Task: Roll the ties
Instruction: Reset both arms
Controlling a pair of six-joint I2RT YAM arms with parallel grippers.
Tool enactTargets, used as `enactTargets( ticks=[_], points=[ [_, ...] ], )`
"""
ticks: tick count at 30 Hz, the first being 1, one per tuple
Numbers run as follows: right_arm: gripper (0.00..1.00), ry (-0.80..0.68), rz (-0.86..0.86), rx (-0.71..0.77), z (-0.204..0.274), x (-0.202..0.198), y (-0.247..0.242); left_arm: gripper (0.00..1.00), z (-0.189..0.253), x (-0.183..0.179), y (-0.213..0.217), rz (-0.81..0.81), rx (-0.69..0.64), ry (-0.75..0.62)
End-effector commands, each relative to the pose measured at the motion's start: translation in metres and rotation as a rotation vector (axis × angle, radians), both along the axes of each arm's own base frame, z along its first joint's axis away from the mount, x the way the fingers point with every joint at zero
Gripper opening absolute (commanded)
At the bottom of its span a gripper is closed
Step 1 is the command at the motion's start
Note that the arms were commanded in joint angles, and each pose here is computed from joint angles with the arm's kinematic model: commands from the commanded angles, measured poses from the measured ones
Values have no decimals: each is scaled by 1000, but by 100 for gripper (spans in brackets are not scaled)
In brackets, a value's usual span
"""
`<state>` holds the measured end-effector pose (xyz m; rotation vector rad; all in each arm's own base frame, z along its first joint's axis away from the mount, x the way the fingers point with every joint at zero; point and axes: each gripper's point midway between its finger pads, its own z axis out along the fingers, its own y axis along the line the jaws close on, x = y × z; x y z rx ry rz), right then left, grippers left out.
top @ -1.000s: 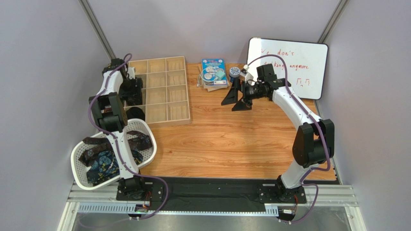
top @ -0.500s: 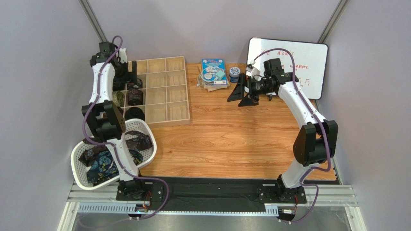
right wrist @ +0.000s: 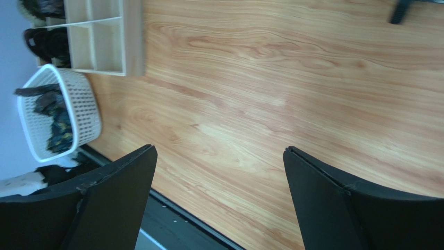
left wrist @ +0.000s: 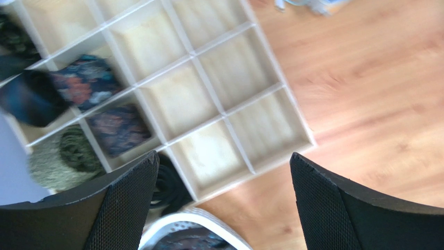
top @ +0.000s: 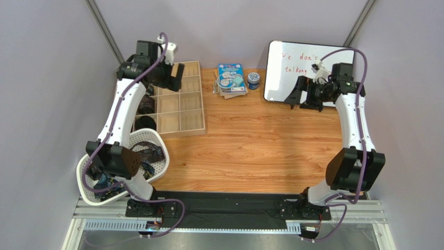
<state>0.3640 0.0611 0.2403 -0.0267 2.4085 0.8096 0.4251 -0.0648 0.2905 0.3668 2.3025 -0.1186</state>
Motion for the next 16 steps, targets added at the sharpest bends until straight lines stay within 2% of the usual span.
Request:
enactTargets(
  ticks=[1,6,10,16],
  points=[
    [100,-18,-11,-162,-11,-33,-31,100,-22,-32,-29,-52,11,28],
    [100,38,2,-289,-50,-67,-47,100,-53,-70,-59,-132,-65,85],
    [100,71,-3,-278,-60,-86,-43,99,-89,-93,-58,-134,-67,136],
    [100,67,-12,-269,-67,-95,-40,100,-100,-113,-50,-136,-56,99]
  ],
)
